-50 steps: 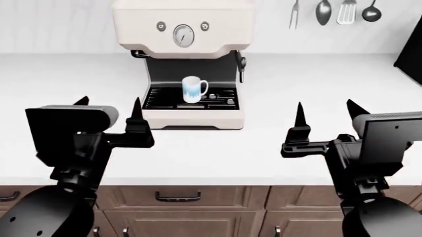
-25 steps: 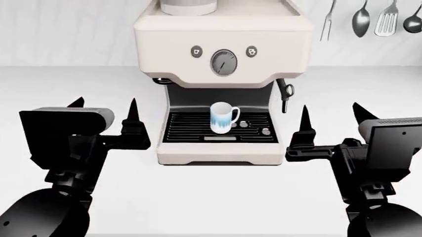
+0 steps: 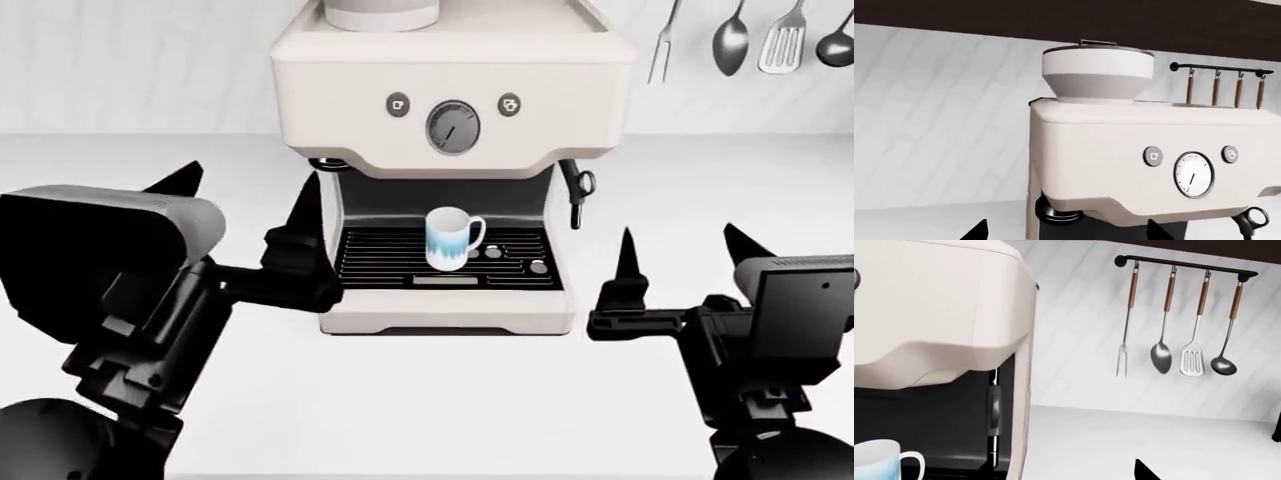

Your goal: Press the button on the coffee machine to serve coffee.

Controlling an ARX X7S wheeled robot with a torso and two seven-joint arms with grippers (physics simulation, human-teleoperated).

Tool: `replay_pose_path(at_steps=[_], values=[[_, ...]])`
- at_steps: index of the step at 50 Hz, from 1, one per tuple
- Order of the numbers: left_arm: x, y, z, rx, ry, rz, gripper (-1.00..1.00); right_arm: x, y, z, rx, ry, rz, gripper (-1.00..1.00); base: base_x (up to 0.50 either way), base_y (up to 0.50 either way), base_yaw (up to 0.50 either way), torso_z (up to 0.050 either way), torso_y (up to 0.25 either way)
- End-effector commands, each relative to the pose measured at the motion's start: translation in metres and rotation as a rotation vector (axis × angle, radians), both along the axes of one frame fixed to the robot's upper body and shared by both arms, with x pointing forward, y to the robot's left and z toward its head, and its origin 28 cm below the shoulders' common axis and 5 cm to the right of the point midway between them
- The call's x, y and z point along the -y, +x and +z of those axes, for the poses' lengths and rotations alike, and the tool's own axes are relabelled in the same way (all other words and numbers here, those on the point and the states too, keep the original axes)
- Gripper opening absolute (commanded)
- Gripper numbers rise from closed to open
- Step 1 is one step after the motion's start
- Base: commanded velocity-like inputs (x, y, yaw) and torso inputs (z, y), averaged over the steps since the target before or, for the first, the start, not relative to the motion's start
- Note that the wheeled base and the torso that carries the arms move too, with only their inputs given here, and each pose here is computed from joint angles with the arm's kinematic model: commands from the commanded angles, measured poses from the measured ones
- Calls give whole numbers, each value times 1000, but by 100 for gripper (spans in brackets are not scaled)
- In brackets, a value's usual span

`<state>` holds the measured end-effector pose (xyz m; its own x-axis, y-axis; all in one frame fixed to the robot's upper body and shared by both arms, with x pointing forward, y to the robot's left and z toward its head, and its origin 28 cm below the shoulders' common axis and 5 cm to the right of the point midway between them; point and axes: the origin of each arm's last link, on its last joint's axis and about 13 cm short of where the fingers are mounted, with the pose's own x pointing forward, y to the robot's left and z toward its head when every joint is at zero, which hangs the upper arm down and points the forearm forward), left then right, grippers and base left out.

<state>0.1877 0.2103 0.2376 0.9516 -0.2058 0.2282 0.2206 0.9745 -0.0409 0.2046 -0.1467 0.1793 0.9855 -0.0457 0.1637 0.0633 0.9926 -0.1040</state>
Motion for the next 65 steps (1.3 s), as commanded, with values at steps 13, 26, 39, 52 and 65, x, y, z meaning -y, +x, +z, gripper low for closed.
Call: replay_pose_path(at_steps=[13,26,39,52,65], values=[[41,-25,33,55,75,-171,100,-1,0,-8,-3,27,4,100,0,0,0,0,0],[59,-7,37,-28,75,-132,100,-2,-2,-9,-1,37,1,100,0,0,0,0,0],[77,-8,46,22,93,-109,-100,-2,-1,-16,-17,49,5,100,0,0,0,0,0],[82,12,51,69,46,24,-100,0,-2,-12,-17,42,-1,100,0,0,0,0,0],[90,19,43,42,107,9,-100,-1,0,-11,-31,29,12,100,0,0,0,0,0]])
